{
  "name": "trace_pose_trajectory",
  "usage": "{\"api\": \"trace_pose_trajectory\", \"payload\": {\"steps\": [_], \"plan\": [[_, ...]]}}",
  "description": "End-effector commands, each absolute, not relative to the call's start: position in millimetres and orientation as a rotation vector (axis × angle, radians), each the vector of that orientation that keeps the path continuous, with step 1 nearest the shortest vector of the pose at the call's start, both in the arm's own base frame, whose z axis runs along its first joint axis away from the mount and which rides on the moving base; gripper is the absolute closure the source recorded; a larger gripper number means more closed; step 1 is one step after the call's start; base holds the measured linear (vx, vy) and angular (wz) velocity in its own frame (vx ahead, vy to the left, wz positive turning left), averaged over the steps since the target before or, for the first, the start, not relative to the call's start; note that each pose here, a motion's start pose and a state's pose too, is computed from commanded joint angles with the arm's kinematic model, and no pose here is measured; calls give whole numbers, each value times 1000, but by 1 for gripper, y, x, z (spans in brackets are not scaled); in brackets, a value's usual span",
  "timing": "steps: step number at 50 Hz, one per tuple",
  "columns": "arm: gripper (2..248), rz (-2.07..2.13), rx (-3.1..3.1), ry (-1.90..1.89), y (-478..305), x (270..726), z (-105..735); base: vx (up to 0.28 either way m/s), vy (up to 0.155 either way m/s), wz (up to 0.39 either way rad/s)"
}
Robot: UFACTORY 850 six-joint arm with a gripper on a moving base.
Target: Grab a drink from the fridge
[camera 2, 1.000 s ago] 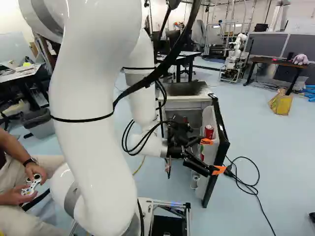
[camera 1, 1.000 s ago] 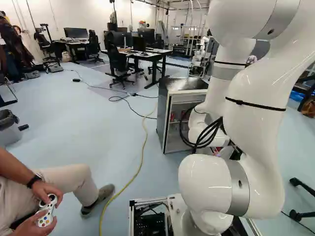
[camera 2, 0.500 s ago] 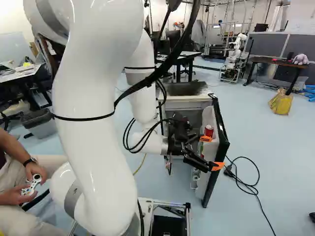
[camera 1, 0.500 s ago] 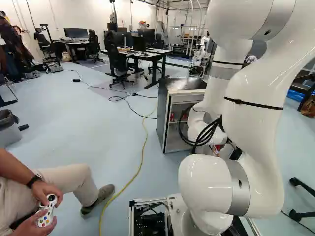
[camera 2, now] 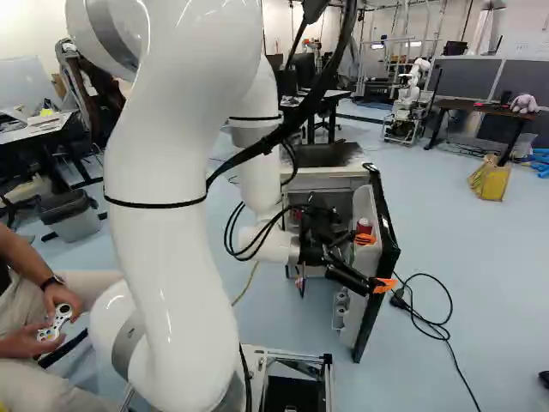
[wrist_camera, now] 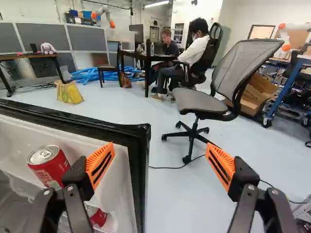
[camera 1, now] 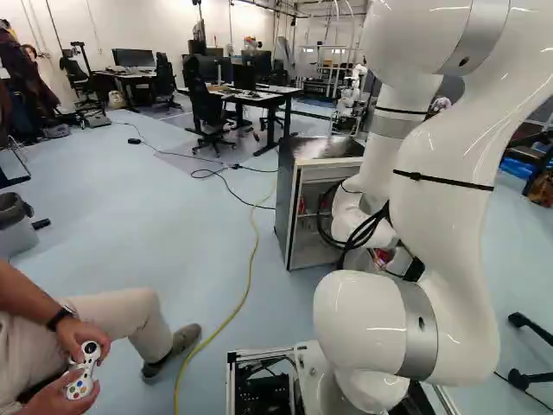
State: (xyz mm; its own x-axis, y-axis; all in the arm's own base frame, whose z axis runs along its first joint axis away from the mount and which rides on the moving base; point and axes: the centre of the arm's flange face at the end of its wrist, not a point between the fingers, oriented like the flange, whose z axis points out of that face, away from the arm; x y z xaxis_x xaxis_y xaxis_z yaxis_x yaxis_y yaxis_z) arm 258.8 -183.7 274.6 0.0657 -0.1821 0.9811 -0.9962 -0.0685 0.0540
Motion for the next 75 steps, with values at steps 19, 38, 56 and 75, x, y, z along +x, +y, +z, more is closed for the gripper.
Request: {"api": "trace_pose_trajectory", "payload": {"steps": [19,38,56,75], "plan": [[3,1115,1378,-1297,-202,273,273,0,0,0],[3,1114,1337,-1323,-220,286,271,0,0,0],[3,1115,1299,-1346,-237,298,270,0,0,0],[3,1120,1261,-1368,-256,313,268,0,0,0]]}}
